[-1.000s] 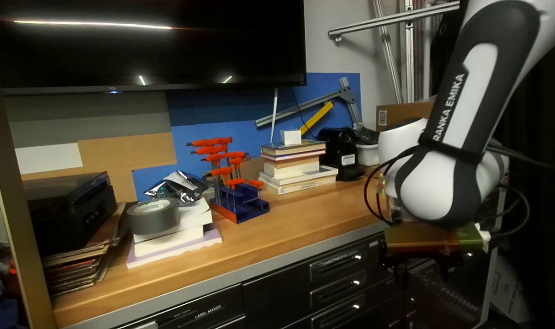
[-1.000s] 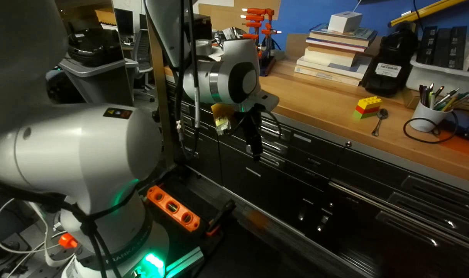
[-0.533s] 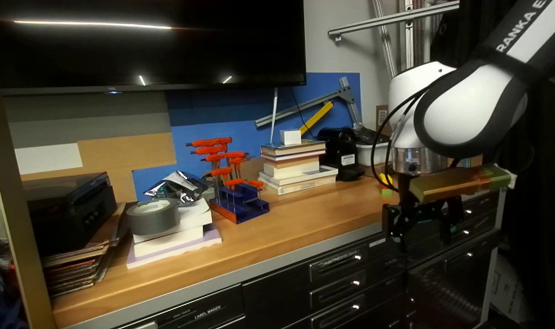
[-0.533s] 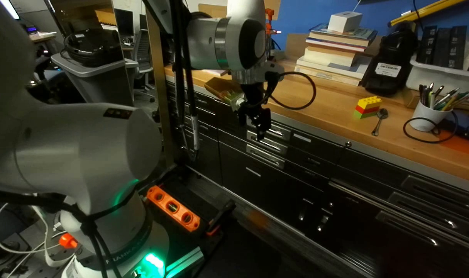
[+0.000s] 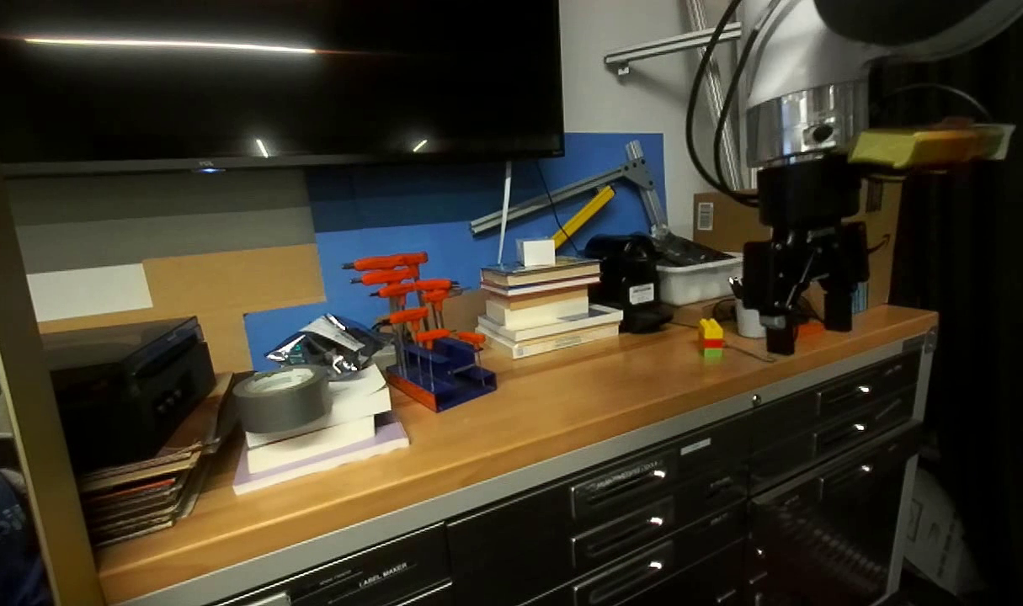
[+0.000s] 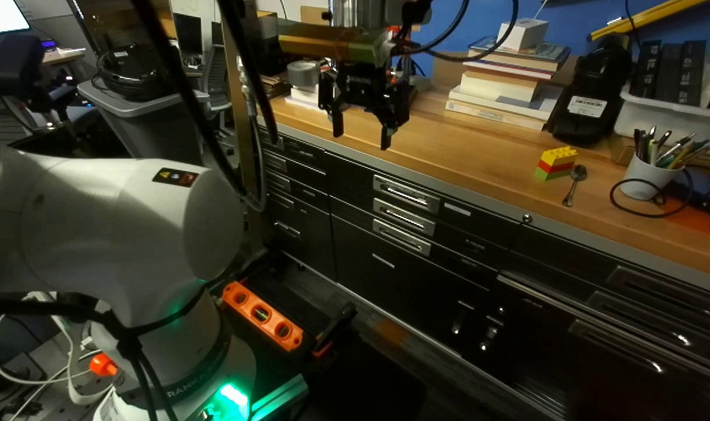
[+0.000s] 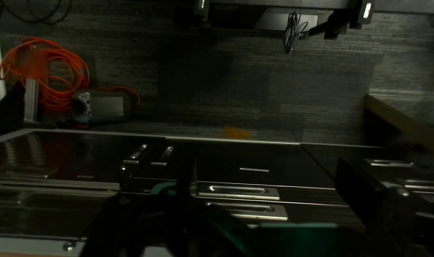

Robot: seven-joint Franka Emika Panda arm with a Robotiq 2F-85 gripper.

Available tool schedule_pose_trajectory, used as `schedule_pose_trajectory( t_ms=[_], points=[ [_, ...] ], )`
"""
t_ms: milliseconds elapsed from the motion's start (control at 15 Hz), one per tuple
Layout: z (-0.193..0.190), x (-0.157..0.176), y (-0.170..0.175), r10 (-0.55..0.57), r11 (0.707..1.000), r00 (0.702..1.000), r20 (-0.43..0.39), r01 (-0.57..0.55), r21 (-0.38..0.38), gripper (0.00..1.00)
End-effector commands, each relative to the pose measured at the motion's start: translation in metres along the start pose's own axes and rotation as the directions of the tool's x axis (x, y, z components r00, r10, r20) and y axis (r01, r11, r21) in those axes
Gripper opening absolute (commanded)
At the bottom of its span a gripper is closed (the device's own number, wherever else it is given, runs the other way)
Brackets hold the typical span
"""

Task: Put the black objects on the tabletop in the open drawer and then close the drawer

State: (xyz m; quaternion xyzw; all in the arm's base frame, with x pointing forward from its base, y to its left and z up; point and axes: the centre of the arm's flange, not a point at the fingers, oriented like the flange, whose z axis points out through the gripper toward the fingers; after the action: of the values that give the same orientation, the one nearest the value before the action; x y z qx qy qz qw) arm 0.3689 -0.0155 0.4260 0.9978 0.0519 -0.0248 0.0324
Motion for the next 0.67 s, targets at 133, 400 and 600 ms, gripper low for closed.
schedule_pose_trajectory(
  t_ms=[133, 400, 600],
  points=[
    [-0.05, -0.034, 0.019, -0.238, 0.967, 0.97, -0.04, 0.241, 0.079, 1.0],
    [-0.059, -0.058, 0.026, -0.283, 0.949, 0.957, -0.057, 0.288, 0.129, 1.0],
    [-0.059, -0.067, 0.031, -0.278, 0.951, 0.96, -0.04, 0.281, 0.127, 1.0]
  ],
)
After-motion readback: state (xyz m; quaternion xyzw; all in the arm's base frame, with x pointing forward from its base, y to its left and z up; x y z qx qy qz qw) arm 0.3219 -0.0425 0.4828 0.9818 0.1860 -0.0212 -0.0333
